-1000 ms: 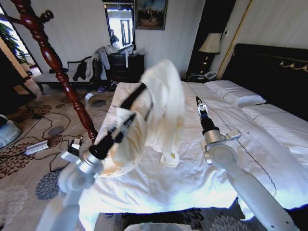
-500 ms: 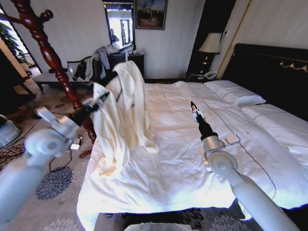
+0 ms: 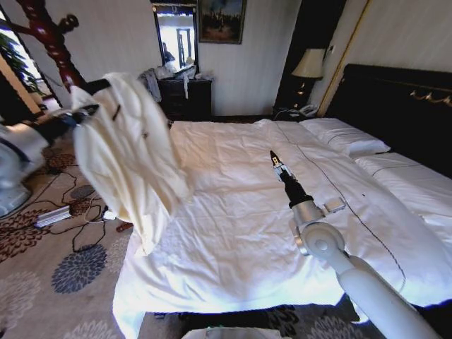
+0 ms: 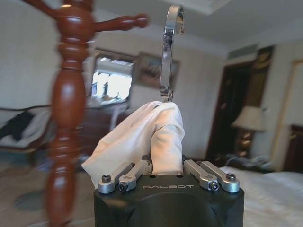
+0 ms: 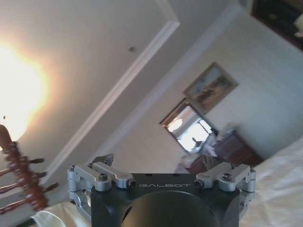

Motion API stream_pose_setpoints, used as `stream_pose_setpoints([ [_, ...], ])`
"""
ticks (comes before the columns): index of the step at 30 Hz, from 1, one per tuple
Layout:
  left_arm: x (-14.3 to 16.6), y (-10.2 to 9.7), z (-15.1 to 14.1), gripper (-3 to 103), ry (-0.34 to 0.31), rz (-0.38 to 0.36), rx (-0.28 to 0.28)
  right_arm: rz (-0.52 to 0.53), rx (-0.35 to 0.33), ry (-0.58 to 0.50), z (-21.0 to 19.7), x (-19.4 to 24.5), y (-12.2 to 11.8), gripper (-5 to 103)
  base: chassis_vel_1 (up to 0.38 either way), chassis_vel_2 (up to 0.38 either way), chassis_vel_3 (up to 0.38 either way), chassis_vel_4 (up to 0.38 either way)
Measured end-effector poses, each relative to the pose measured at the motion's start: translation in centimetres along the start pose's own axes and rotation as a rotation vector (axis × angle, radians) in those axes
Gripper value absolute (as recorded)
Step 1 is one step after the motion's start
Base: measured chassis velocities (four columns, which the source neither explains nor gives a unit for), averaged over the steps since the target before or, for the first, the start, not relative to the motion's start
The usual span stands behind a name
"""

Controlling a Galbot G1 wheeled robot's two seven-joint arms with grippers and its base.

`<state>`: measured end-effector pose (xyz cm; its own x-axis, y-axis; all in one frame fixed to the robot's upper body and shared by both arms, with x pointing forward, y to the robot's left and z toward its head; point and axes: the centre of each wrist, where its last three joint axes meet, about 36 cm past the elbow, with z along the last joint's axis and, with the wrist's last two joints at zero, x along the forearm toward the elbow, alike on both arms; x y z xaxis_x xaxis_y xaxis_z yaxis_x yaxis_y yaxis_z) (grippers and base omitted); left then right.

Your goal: Pick up the clothes from the bed and hang them on the clothes hanger.

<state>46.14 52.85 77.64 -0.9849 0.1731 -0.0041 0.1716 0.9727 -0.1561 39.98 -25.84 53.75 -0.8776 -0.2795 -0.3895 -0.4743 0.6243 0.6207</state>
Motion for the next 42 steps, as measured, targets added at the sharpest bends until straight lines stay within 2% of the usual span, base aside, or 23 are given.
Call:
stream_pose_setpoints([
  [2,0.3,1.3,-1.3,18,0.029,-0.039,0.004,-0.032,-0.004,0.003,0.1,0.2,0.2,100,0.000,0.000,0.000,0.000],
  [5,0.6,2.3,-2.5,18,0.037,-0.059,0.013,-0.052,-0.001,0.005,0.1,0.5,0.1,100,0.000,0.000,0.000,0.000],
  [9,1.2,3.5,-4.2,18,0.010,-0.061,0.019,-0.074,0.016,-0.002,0.1,0.7,0.0,100,0.000,0.000,0.000,0.000],
  [12,1.6,4.7,-5.9,18,-0.028,-0.073,0.045,-0.088,0.020,-0.005,0.4,0.8,-0.1,100,0.000,0.000,0.000,0.000],
  [18,1.0,5.0,-6.1,18,-0.014,-0.071,0.060,-0.154,0.040,-0.003,1.2,1.4,-0.8,100,0.000,0.000,0.000,0.000],
  [21,0.1,3.4,-3.9,18,0.003,-0.024,0.012,-0.196,0.036,-0.008,1.5,2.1,-0.8,100,0.000,0.000,0.000,0.000],
  [22,0.1,3.4,-3.9,18,0.003,-0.024,0.012,-0.196,0.036,-0.008,1.5,2.1,-0.8,100,0.000,0.000,0.000,0.000],
  [25,-1.7,2.0,-0.1,18,0.015,-0.019,-0.030,-0.201,0.028,-0.024,1.5,2.2,-0.6,100,0.000,0.000,0.000,0.000],
  [27,-3.2,0.6,2.5,18,-0.014,-0.015,0.006,-0.198,0.024,-0.033,1.6,2.2,-0.7,100,0.000,0.000,0.000,0.000],
  [28,-3.2,0.6,2.5,18,-0.014,-0.015,0.006,-0.198,0.024,-0.033,1.6,2.2,-0.7,100,0.000,0.000,0.000,0.000],
  [31,-5.8,-1.3,5.5,18,-0.040,0.004,0.085,-0.188,0.004,-0.043,2.1,1.9,-0.9,100,0.000,0.000,0.000,0.000],
  [32,-5.8,-1.3,5.5,18,-0.040,0.004,0.085,-0.188,0.004,-0.043,2.1,1.9,-0.9,100,0.000,0.000,0.000,0.000],
  [35,-8.5,-2.3,6.6,18,-0.017,0.030,0.117,-0.175,-0.012,-0.048,2.6,1.8,-1.1,100,0.000,0.000,0.000,0.000],
  [39,-11.3,-2.6,7.6,18,0.026,0.065,0.107,-0.162,-0.020,-0.055,2.9,1.6,-1.3,100,0.000,0.000,0.000,0.000],
  [42,-14.6,-2.7,5.8,18,0.010,0.068,0.134,-0.153,-0.023,-0.060,2.9,1.5,-1.6,100,0.000,0.000,0.000,0.000],
])
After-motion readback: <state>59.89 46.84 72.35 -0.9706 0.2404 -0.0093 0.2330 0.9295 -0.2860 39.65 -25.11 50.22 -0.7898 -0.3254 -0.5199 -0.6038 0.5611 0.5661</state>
